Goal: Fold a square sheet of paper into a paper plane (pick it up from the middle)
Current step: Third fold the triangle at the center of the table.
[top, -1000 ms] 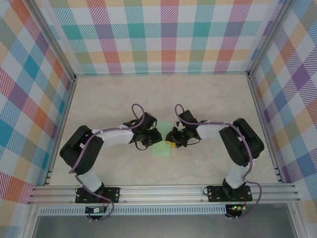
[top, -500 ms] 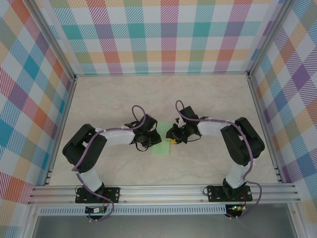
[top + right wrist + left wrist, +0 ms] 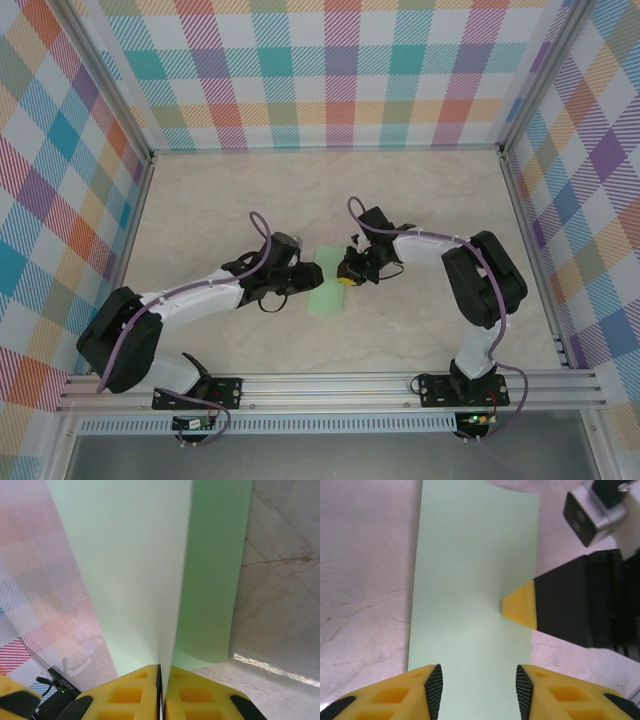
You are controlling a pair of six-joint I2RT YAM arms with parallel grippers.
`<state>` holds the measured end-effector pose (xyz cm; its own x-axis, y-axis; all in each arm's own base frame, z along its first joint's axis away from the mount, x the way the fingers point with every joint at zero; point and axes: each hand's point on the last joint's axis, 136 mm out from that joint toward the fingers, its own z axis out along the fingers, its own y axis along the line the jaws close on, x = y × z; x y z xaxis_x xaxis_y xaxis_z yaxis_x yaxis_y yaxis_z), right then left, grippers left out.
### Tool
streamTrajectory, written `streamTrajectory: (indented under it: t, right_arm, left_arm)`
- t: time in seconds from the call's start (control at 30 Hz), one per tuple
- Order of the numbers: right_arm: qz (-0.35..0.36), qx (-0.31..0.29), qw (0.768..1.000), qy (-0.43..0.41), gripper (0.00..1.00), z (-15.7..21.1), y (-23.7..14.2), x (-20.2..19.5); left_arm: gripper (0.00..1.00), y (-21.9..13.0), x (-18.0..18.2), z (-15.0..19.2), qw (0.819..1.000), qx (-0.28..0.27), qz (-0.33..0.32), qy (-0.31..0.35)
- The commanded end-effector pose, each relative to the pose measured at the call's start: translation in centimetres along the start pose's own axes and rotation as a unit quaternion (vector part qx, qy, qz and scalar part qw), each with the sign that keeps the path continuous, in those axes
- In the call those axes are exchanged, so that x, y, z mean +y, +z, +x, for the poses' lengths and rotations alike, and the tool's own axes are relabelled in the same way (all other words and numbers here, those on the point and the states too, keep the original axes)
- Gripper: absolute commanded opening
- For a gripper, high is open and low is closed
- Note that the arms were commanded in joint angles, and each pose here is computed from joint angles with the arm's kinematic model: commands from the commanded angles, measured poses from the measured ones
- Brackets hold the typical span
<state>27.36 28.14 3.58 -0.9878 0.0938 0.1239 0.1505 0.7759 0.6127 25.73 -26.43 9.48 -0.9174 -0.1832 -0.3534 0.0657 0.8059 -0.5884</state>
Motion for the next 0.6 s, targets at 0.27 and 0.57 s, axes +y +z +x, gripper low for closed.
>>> streamTrajectory:
  t: [0.27, 0.57]
  right_arm:
    - [-0.004, 0.031, 0.999, -0.016, 0.11, -0.4, 0.1, 0.3]
    - [-0.011, 0.037, 0.999, -0.014, 0.11, -0.3, -0.1, 0.3]
  left_arm:
    - [0.52, -1.4, -4.1, 2.5, 0.958, -0.064, 0.022, 0.279]
    - [0.51, 0.3, -4.5, 7.7, 0.879, -0.080, 0.014, 0.469]
